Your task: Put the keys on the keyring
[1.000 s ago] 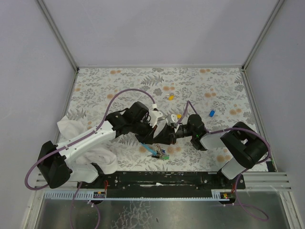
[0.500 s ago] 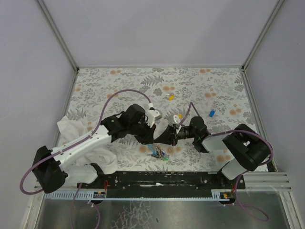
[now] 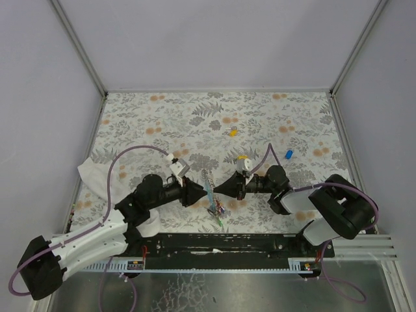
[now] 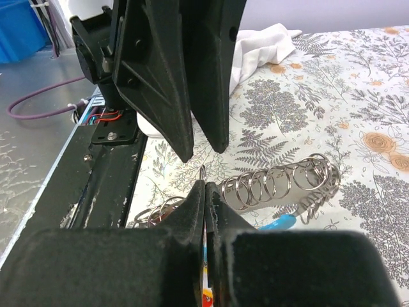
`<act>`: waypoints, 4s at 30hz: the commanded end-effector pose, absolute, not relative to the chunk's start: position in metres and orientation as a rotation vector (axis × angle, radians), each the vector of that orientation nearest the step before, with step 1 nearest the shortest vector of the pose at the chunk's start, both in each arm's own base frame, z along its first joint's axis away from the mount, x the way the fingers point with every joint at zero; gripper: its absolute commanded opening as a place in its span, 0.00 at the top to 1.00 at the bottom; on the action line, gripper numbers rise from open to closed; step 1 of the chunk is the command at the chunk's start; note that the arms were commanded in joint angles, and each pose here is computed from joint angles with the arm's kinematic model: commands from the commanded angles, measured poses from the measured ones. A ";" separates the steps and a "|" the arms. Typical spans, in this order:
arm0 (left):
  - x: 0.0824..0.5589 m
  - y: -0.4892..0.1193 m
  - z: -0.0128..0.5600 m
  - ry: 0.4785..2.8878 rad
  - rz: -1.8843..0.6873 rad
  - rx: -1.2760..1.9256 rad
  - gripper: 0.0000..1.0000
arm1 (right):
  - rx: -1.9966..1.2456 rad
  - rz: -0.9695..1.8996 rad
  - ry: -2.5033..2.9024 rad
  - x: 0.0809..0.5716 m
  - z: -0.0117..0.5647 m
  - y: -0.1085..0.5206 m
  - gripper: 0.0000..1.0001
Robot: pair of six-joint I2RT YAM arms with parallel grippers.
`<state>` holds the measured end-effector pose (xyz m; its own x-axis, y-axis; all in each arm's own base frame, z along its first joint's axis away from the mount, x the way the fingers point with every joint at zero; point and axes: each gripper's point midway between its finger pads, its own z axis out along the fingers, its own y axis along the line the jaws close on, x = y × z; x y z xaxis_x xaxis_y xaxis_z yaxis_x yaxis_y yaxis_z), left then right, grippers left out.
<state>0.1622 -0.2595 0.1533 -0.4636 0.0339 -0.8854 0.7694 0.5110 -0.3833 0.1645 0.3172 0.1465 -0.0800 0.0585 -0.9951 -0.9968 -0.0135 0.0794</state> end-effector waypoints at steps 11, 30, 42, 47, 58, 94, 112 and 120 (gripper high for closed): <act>0.153 -0.274 0.202 1.369 -1.209 0.660 0.66 | -1.078 1.220 1.065 0.168 0.186 0.314 1.00; 0.162 -0.279 0.175 1.444 -1.190 0.652 0.67 | -1.076 1.216 1.037 0.164 0.191 0.312 1.00; 0.160 -0.285 0.175 1.459 -1.230 0.665 0.66 | -1.075 1.231 1.026 0.163 0.193 0.312 1.00; 0.156 -0.291 0.178 1.441 -1.276 0.688 0.67 | -1.079 1.239 1.022 0.162 0.193 0.312 1.00; 0.156 -0.291 0.192 1.391 -1.260 0.718 0.73 | -1.096 1.258 1.018 0.159 0.191 0.314 1.00; 0.153 -0.269 0.170 2.229 -0.884 0.928 1.00 | -1.240 1.015 1.092 0.163 0.169 0.295 0.65; 0.144 -0.293 0.189 1.976 -0.956 1.310 1.00 | -1.206 1.280 0.976 0.143 0.194 0.313 0.67; 0.143 -0.297 0.189 1.940 -0.968 1.346 1.00 | -1.199 1.325 0.976 0.143 0.192 0.320 0.68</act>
<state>0.1390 -0.2791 0.1624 -0.4099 0.5740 -0.7089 0.9100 0.3104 -0.2748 0.1466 0.3110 0.1592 -0.0233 0.0759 -0.9968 -0.9974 -0.0693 0.0180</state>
